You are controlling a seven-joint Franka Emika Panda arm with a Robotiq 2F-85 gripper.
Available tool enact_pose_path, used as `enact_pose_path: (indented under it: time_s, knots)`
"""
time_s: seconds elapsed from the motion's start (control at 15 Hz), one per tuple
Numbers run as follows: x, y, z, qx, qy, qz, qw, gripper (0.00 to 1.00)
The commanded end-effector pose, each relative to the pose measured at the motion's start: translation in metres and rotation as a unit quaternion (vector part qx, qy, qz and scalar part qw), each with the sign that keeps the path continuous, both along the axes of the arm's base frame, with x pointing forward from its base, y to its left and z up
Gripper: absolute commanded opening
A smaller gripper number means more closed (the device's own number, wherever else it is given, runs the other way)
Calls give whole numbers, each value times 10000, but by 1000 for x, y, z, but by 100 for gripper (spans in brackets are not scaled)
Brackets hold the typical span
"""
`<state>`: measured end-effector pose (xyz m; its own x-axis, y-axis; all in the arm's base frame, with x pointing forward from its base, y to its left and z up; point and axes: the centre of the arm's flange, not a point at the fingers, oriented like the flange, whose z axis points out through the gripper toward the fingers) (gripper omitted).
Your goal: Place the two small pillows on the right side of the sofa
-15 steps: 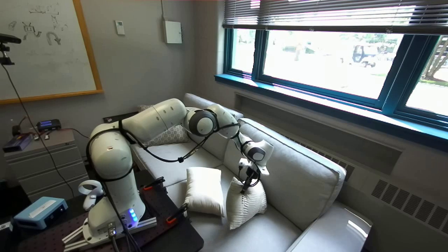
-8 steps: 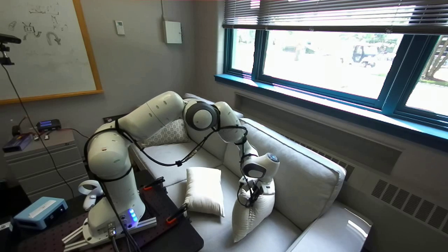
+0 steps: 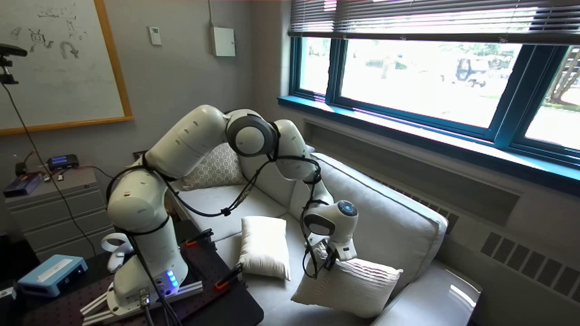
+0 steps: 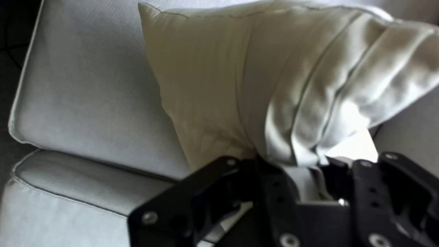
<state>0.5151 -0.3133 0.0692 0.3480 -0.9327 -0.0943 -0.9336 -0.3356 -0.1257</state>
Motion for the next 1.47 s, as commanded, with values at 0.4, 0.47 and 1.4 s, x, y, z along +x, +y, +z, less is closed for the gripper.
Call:
enact_pose_path:
  time_s: [0.4,0.47,1.4]
  knots:
    - [32,32,66,173,-530,1182,9914,2]
    - [36,34,68,172,-568,1253,9903,2]
    - [33,1,-20,1605,-537,2175,9613,2]
